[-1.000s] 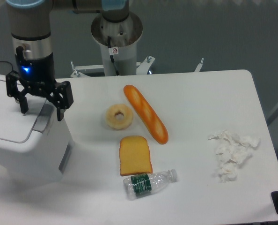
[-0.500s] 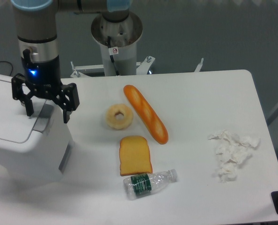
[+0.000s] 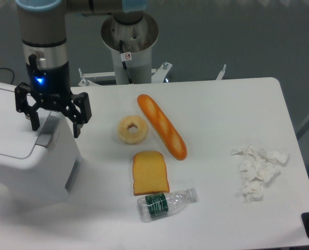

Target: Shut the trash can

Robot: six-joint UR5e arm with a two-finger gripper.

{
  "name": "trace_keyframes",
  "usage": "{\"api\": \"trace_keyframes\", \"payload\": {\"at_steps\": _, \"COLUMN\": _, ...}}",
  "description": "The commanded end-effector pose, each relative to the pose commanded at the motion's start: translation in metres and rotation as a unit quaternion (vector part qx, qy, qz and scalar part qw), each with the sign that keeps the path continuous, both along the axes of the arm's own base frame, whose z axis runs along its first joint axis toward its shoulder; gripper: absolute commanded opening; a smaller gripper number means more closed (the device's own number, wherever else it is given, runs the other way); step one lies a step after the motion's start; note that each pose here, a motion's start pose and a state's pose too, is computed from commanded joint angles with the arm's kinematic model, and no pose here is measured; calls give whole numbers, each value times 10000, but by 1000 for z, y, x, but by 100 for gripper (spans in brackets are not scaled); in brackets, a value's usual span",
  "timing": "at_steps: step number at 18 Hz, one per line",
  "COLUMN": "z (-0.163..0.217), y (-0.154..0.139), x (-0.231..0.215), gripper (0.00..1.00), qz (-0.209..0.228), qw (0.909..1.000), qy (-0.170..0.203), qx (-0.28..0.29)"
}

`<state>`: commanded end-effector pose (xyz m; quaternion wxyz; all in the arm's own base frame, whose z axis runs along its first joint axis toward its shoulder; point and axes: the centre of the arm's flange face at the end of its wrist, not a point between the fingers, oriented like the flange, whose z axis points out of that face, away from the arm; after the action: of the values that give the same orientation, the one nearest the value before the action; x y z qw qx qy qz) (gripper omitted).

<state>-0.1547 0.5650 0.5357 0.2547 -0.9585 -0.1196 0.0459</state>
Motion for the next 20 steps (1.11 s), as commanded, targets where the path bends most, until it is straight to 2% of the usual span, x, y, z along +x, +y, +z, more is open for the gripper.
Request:
{"api": "trace_keyframes", "payload": {"at_steps": 2, "z": 0, "y": -10, "x": -20, "gripper": 100, "qz": 140, "qw": 9999, "qy": 44, "qx": -25}}
{"api": "trace_keyframes", "payload": {"at_steps": 4, "z": 0, "y": -24, "x": -58, "gripper": 100, "qz": 388, "qw": 9992, "qy": 80, "qx": -28}}
{"api": "trace_keyframes", "payload": {"at_steps": 6, "z": -5, "y": -39, "x": -97, "gripper": 100, "qz": 339, "qw": 9989, "qy": 282, "qx": -168}}
{"api": "trace_keyframes", "payload": {"at_steps": 7, "z": -7, "y": -51, "x": -125, "gripper": 100, "qz": 476, "qw": 9980, "qy": 336, "qx": -230}}
{"api": "trace_keyframes", "payload": {"at_steps": 9, "z": -27, "y": -74, "x": -176, "gripper": 100, "qz": 790, "qw": 9958, "qy": 253, "qx": -398}}
{"api": "trace_keyframes", "payload": {"at_steps": 11, "z": -50, "y": -96, "x": -224, "gripper": 100, "qz": 773, "qw": 9944, "qy": 265, "qx": -670}}
{"api": "trace_keyframes", "payload": {"at_steps": 13, "z": -69, "y": -131, "x": -274, "gripper": 100, "qz": 589, "qw": 9928, "qy": 308, "qx": -999}}
{"api": "trace_keyframes", "payload": {"at_steps": 17, "z": -112, "y": -176, "x": -343, "gripper": 100, "qz": 12, "qw": 9888, "qy": 369, "qx": -1447}}
{"api": "trace_keyframes", "payload": {"at_steps": 18, "z": -123, "y": -186, "x": -358, "gripper": 100, "qz": -190, "qw": 9871, "qy": 390, "qx": -1544}}
{"api": "trace_keyframes", "payload": {"at_steps": 20, "z": -147, "y": -207, "x": -387, "gripper": 100, "qz": -883, "qw": 9786, "qy": 538, "qx": -1776}}
